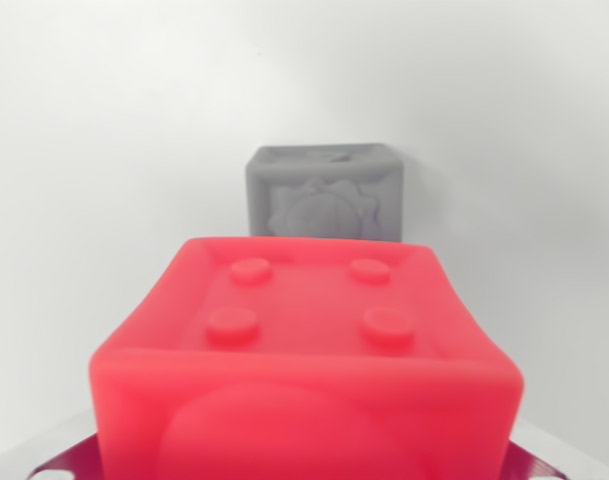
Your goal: Destack cube
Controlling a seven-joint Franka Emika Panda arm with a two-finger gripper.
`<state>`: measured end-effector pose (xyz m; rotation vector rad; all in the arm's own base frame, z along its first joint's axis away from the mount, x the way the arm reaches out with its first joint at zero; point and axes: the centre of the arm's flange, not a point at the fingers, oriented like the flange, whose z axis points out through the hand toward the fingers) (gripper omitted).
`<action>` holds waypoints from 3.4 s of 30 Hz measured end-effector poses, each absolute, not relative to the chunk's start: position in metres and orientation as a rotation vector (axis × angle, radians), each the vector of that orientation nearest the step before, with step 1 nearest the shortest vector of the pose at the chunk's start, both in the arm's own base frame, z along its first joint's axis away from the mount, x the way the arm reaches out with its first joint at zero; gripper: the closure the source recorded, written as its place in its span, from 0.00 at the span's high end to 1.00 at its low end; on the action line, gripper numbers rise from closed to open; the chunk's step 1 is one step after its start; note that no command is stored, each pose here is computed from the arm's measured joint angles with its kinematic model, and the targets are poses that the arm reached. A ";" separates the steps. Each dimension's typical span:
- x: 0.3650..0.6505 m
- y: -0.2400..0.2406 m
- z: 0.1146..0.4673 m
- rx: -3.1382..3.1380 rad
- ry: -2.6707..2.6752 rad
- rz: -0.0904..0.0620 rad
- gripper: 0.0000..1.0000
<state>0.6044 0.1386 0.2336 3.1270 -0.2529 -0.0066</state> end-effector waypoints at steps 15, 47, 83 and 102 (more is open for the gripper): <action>0.582 0.145 0.238 3.110 -0.420 -0.004 0.00; 0.530 0.157 0.245 3.034 -0.793 -0.005 0.00; 0.475 0.171 0.253 2.906 -1.178 -0.004 0.00; 0.446 0.178 0.257 2.820 -1.373 -0.002 0.00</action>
